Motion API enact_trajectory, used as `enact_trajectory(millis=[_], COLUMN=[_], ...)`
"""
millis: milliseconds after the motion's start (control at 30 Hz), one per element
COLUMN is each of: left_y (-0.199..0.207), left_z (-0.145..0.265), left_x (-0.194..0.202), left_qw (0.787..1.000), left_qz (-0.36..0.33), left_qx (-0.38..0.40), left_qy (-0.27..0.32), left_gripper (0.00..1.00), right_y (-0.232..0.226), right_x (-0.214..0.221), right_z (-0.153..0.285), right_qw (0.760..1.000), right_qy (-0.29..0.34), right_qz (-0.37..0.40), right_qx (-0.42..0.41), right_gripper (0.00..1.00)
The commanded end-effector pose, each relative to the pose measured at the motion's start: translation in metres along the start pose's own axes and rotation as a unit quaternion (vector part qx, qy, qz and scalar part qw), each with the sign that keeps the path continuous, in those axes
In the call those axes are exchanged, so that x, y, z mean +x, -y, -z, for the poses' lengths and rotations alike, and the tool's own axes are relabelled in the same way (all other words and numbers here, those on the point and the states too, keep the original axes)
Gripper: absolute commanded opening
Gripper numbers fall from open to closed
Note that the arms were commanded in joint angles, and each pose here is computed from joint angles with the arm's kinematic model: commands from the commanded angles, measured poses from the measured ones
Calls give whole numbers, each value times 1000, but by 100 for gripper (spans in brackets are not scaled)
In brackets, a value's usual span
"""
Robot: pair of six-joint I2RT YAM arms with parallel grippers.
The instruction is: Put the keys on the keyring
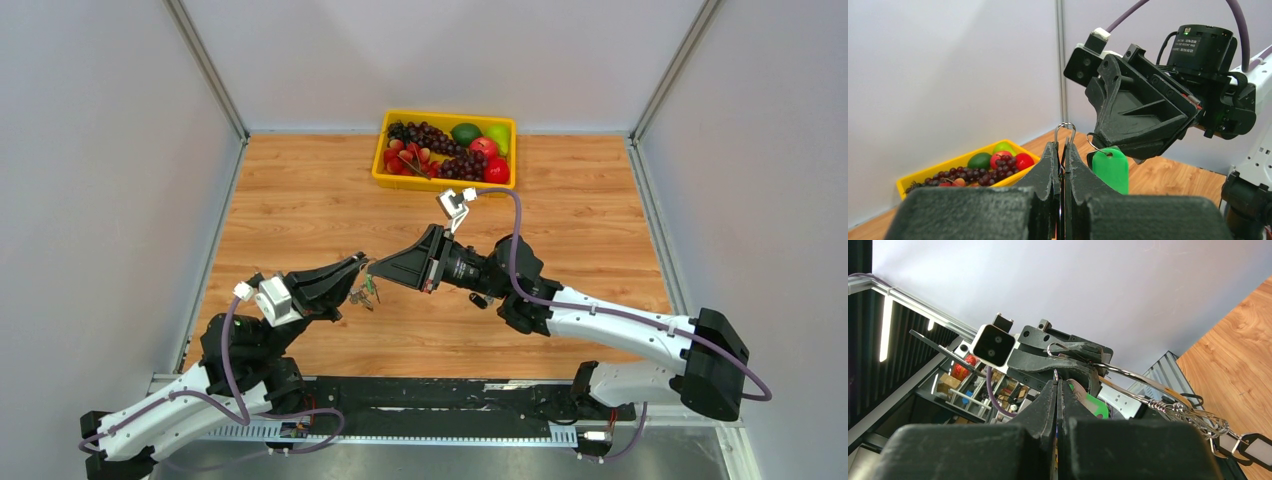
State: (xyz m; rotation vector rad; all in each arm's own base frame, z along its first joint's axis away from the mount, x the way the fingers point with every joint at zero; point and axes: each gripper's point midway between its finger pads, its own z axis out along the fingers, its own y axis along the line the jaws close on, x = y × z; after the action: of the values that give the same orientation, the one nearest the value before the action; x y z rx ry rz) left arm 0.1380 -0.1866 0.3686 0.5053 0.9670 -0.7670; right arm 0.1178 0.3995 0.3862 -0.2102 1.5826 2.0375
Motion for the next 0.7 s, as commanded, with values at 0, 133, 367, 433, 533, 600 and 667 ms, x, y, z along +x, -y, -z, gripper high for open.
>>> enact_trajectory(millis=[0, 133, 367, 433, 533, 600, 667], left_y=[3, 4, 4, 5, 6, 6, 8], left_z=[-1, -1, 0, 1, 0, 0, 0], left_x=[-19, -20, -21, -22, -22, -22, -22], left_qw=[999, 999, 999, 999, 999, 999, 999], left_qz=[0, 1, 2, 3, 3, 3, 2], left_qx=[10, 13, 15, 16, 19, 21, 24], left_qy=[36, 38, 41, 42, 42, 42, 43], left_gripper=[1, 1, 1, 1, 1, 1, 1], right_y=[-30, -30, -26, -27, -26, -25, -24], right_x=[-15, -16, -16, -16, -16, -16, -16], right_z=[-6, -6, -9, -9, -10, -10, -11], right_qw=[999, 999, 999, 999, 999, 999, 999], right_qy=[27, 29, 28, 29, 28, 30, 30], right_qz=[1, -1, -6, -6, -9, -10, -11], right_qx=[-44, -44, -39, -40, -38, -36, -35], right_gripper=[0, 0, 0, 0, 0, 0, 0])
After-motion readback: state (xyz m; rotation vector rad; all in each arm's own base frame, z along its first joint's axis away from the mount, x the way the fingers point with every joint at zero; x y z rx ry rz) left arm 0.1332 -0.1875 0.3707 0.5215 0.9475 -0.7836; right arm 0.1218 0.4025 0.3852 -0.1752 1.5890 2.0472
